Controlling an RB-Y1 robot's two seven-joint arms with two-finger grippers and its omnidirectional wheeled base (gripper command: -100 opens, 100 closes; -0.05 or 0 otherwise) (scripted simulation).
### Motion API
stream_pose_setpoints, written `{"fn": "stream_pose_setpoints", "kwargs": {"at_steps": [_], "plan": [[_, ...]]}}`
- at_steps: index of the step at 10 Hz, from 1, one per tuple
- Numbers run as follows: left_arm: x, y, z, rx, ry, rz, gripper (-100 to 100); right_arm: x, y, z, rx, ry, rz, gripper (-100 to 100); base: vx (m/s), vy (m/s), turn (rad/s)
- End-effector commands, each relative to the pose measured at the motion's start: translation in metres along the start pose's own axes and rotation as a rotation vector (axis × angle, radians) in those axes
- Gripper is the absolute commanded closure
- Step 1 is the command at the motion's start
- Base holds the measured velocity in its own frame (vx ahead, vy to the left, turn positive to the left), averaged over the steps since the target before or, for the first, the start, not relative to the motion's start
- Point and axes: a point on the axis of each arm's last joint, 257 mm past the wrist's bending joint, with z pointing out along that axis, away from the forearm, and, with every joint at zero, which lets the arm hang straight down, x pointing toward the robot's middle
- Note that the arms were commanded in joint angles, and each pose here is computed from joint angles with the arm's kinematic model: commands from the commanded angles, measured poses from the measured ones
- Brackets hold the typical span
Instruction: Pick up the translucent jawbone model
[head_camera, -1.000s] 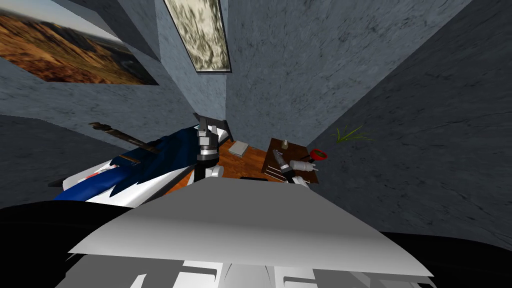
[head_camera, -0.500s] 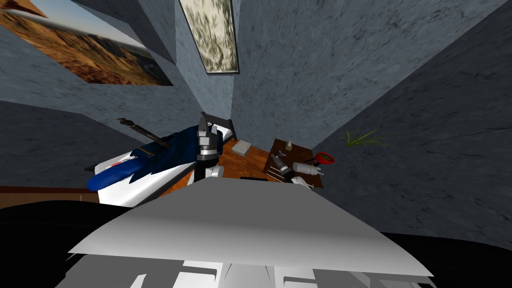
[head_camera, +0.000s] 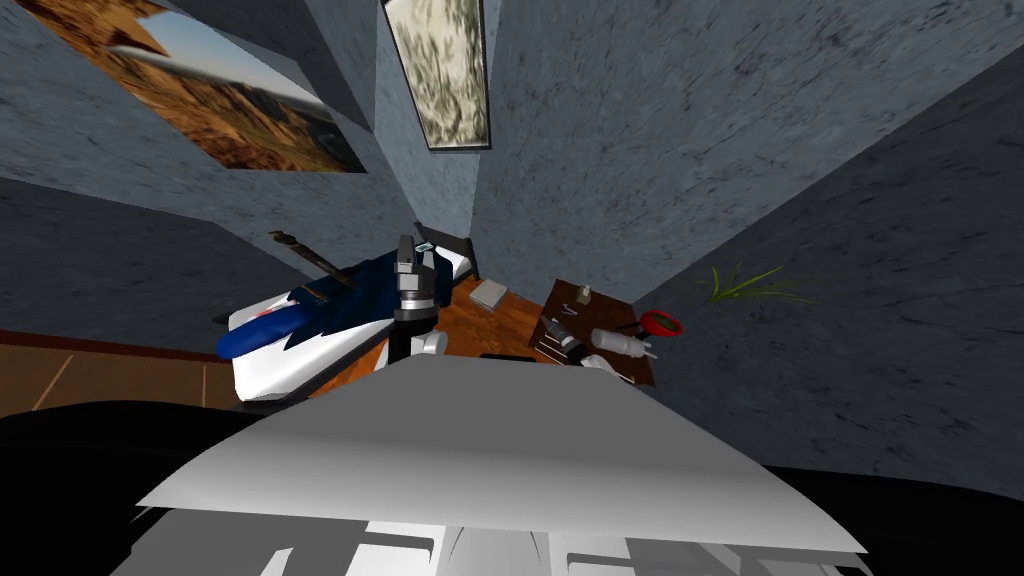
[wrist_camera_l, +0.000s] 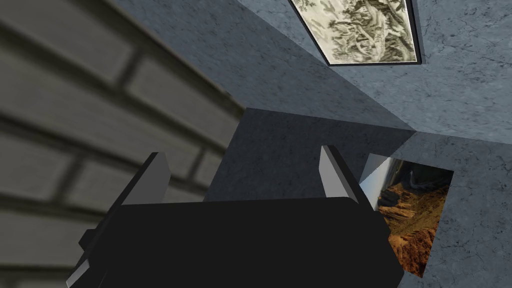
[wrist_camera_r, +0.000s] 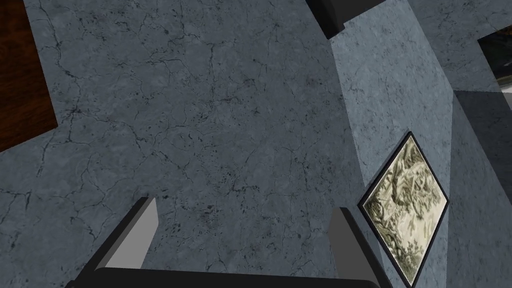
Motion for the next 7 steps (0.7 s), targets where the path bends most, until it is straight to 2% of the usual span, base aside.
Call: {"fn": "stream_pose_setpoints", "kwargs": {"at_steps": [1,2,3,5,6,7], "plan": [[0.0,0.0,0.0,0.0,0.0,0.0,0,0.011,-0.011,-0.005,0.021,0.037,-0.047,-100,-0.012,0.009,0.121],[0.0,0.0,0.0,0.0,0.0,0.0,0,0.012,-0.011,-0.005,0.022,0.041,-0.058,-100,-0.004,0.002,-0.047],[0.0,0.0,0.0,0.0,0.0,0.0,0,0.026,-0.031,-0.01,0.056,0.092,-0.098,-100,-0.007,0.018,0.214],[0.0,0.0,0.0,0.0,0.0,0.0,0,0.032,-0.035,-0.011,0.063,0.11,-0.136,-100,-0.003,0.005,0.075],[0.0,0.0,0.0,0.0,0.0,0.0,0,0.044,-0.055,-0.017,0.095,0.16,-0.177,-100,0.0,0.014,0.231],[0.0,0.0,0.0,0.0,0.0,0.0,0,0.049,-0.059,-0.019,0.102,0.175,-0.199,-100,0.0,0.008,0.126]]}}
